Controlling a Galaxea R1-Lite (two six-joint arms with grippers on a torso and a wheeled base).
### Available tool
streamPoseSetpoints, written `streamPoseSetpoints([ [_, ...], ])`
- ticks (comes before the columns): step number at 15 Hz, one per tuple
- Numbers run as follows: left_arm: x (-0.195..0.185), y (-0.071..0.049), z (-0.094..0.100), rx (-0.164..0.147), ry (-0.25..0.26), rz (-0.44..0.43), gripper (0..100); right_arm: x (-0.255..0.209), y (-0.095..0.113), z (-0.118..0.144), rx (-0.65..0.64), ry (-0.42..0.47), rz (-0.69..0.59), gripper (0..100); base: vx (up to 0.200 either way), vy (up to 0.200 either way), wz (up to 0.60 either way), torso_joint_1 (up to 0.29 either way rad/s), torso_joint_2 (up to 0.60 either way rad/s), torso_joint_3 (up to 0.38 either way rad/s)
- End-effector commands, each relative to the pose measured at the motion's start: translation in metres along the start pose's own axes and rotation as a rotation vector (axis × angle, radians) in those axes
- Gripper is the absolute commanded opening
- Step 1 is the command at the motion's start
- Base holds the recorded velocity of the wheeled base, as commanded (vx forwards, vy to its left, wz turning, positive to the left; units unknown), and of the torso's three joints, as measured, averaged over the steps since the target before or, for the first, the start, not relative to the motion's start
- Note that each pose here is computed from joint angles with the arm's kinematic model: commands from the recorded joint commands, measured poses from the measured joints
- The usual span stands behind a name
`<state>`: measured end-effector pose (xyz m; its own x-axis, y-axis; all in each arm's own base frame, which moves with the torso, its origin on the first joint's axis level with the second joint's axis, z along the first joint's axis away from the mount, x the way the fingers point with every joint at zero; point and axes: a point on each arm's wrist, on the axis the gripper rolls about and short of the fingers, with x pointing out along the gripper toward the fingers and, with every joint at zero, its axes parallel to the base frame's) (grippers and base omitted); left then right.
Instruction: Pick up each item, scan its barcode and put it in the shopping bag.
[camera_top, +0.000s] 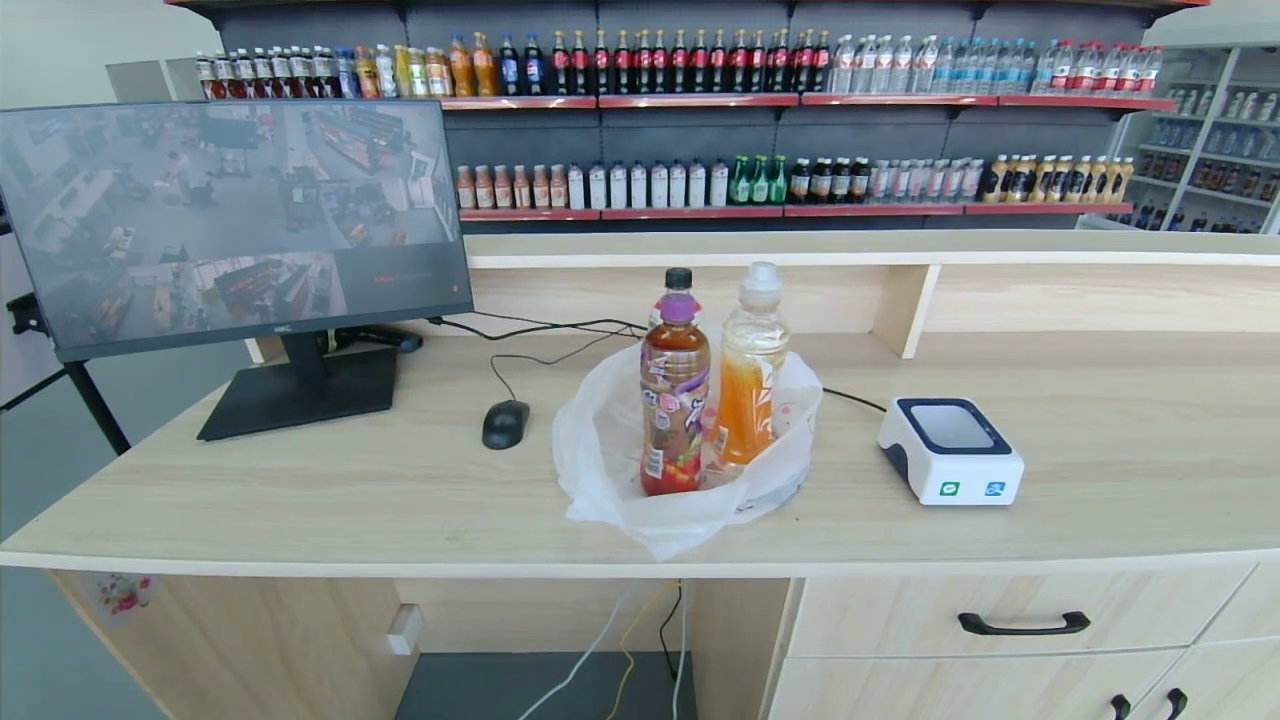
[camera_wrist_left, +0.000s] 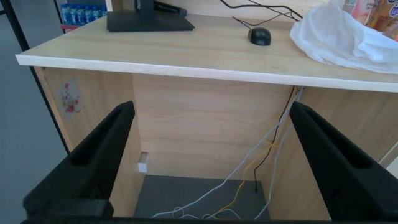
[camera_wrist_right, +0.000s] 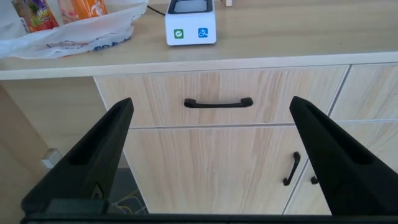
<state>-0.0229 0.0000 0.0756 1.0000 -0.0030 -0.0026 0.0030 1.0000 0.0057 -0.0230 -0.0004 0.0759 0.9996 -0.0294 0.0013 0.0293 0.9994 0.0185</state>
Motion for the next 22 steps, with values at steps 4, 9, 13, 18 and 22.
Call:
streamPoseSetpoints([
  [4, 0.0, -0.0001, 0.0, 0.0, -0.001, 0.0, 100, 0.0002, -0.0001, -0.0001, 0.0, 0.003, 0.002, 100, 0.0, -0.2, 0.0, 0.013, 0.0, 0.0],
  [9, 0.0, 0.0, 0.0, 0.0, -0.001, 0.001, 100, 0.0002, -0.0001, -0.0001, 0.0, 0.003, 0.002, 100, 0.0, -0.2, 0.0, 0.002, 0.0, 0.001],
  [13, 0.0, -0.0001, 0.0002, 0.0, -0.003, 0.0, 100, 0.0003, -0.0001, -0.0005, 0.0, 0.004, 0.002, 100, 0.0, -0.2, 0.0, 0.006, 0.0, -0.001],
  [18, 0.0, 0.0, 0.0002, -0.001, -0.003, 0.001, 100, 0.0003, -0.0001, -0.0005, 0.0, 0.004, 0.002, 100, 0.0, -0.2, 0.0, 0.0, 0.0, 0.0],
  [22, 0.0, 0.0, 0.0002, -0.004, -0.003, 0.001, 100, 0.0003, -0.0001, -0.0005, -0.003, 0.004, 0.002, 100, 0.0, 0.0, 0.0, 0.0, 0.0, 0.0],
])
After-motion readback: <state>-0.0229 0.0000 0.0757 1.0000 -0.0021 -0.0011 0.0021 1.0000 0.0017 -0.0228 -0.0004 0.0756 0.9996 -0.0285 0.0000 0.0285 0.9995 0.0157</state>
